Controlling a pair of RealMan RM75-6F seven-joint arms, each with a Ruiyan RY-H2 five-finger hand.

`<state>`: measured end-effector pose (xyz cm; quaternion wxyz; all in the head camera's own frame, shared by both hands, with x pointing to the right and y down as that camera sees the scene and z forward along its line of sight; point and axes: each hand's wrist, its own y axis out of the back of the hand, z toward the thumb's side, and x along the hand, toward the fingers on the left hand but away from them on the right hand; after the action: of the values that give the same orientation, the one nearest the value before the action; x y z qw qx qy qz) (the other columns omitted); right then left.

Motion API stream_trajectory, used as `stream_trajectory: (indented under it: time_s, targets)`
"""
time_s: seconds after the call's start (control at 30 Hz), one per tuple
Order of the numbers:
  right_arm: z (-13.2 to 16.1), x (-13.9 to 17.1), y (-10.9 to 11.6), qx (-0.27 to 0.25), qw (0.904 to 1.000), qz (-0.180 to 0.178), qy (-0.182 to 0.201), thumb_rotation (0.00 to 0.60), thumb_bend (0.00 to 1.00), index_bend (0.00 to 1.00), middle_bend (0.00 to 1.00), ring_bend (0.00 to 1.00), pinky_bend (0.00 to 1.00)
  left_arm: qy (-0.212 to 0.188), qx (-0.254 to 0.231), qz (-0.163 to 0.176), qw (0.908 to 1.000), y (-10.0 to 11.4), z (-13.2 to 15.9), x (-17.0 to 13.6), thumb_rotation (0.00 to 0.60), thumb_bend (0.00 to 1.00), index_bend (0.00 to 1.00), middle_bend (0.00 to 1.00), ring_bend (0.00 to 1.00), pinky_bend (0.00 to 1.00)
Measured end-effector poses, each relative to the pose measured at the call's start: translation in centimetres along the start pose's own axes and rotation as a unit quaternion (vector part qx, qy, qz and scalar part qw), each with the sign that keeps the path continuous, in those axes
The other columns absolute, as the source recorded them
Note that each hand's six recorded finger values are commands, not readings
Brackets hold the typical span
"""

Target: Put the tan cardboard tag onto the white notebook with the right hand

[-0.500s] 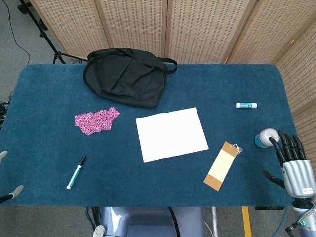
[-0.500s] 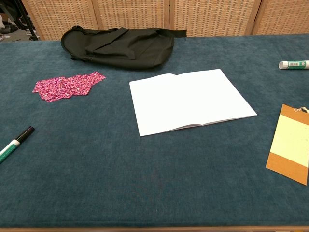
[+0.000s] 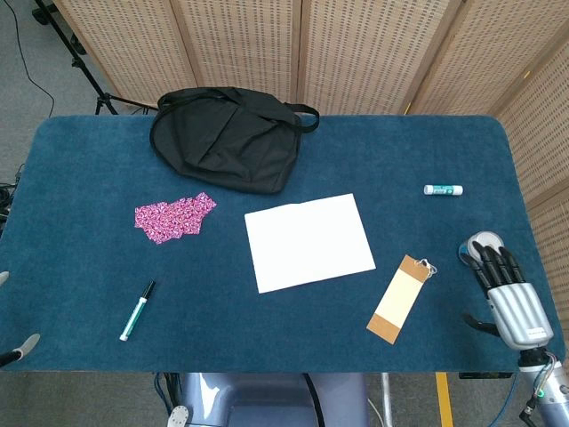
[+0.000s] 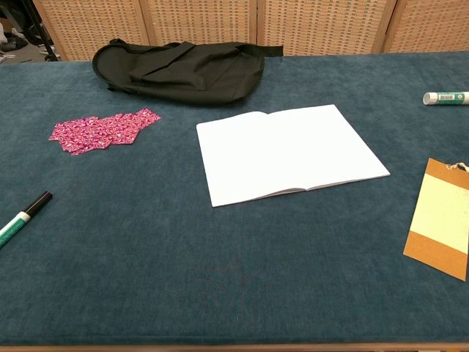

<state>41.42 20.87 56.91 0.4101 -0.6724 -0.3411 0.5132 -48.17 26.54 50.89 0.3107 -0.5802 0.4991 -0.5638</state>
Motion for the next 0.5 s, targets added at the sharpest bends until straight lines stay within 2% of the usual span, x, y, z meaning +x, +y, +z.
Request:
stream_trajectory:
  time_s: [0.07, 0.17, 0.33, 0.5]
  targets:
    - [0.3, -1.3, -0.8, -0.005, 0.9985, 0.043, 0.035, 0.6, 0.02, 0.17, 0.0, 0.0, 0.0, 0.003, 0.003, -0.002, 1.0, -0.2, 0.0, 0.2, 0.6, 0.0, 0.0, 0.0, 0.0, 0.0]
    - [0.8, -3.3, -1.7, 0.001, 0.9932, 0.089, 0.076, 0.6, 0.05, 0.2, 0.0, 0.0, 0.0, 0.006, 0.008, -0.005, 0.9999, -0.4, 0.0, 0.4, 0.6, 0.0, 0.0, 0.0, 0.0, 0.0]
    - [1.2, -5.0, -2.9, 0.055, 0.9843, 0.125, 0.112, 0.6, 0.05, 0.22, 0.0, 0.0, 0.0, 0.01, 0.012, -0.008, 0.9998, -0.7, 0.0, 0.7, 0.6, 0.0, 0.0, 0.0, 0.0, 0.0]
    - [2.2, -6.8, -5.3, 0.095, 0.9705, 0.171, 0.141, 0.6, 0.05, 0.22, 0.0, 0.0, 0.0, 0.013, 0.012, -0.012, 0.9998, -1.0, -0.1, 1.0, 0.6, 0.0, 0.0, 0.0, 0.0, 0.0]
